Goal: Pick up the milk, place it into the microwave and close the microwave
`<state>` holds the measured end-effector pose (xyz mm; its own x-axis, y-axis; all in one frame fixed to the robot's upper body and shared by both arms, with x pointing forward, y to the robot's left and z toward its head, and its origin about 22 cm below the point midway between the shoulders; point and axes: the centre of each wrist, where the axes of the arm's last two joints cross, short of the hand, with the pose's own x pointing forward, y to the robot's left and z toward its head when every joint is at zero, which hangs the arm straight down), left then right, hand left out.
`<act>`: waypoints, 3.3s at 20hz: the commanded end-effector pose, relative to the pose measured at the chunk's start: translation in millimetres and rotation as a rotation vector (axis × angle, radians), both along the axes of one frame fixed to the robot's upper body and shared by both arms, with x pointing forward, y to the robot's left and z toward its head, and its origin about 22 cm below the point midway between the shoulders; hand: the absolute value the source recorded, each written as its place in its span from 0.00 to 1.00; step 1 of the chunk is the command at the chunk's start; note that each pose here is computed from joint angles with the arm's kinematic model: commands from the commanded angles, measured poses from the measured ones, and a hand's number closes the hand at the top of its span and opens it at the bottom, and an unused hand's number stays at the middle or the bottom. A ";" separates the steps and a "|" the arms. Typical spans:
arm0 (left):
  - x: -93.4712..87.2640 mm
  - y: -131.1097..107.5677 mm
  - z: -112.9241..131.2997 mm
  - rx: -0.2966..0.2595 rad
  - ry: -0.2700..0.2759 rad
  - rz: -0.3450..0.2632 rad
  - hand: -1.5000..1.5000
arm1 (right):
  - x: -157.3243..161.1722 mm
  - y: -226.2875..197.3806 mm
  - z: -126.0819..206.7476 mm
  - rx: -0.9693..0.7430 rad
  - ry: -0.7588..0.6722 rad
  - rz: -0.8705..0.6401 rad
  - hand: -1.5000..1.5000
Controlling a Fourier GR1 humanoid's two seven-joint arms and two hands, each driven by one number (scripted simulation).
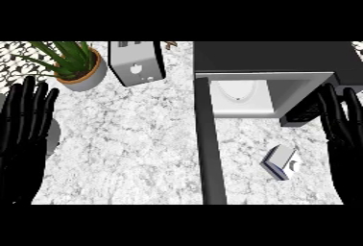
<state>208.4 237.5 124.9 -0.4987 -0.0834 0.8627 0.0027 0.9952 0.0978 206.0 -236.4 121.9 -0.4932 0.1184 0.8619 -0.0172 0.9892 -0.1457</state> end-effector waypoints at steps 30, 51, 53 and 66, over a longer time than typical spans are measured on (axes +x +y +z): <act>-106.8 35.7 1.6 -0.115 0.110 0.060 0.00 | -15.2 89.5 -52.3 0.025 0.171 -0.569 0.00; -142.0 51.5 -12.5 -0.115 0.138 0.065 0.00 | -30.3 27.5 -157.6 0.098 0.291 -0.772 0.00; -152.1 52.5 -1.9 -0.101 0.128 0.078 0.00 | -49.0 28.9 -179.8 0.056 0.310 -0.777 0.00; -146.5 65.8 2.4 -0.099 0.124 0.055 0.00 | -32.9 -5.2 -234.0 0.067 0.308 -0.707 0.00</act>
<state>68.9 304.0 106.3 -0.3195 -0.0682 0.9451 -0.0823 0.9956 0.0440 161.8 -239.3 -98.7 -0.0575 0.2547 0.9653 0.5951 0.7851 -0.1717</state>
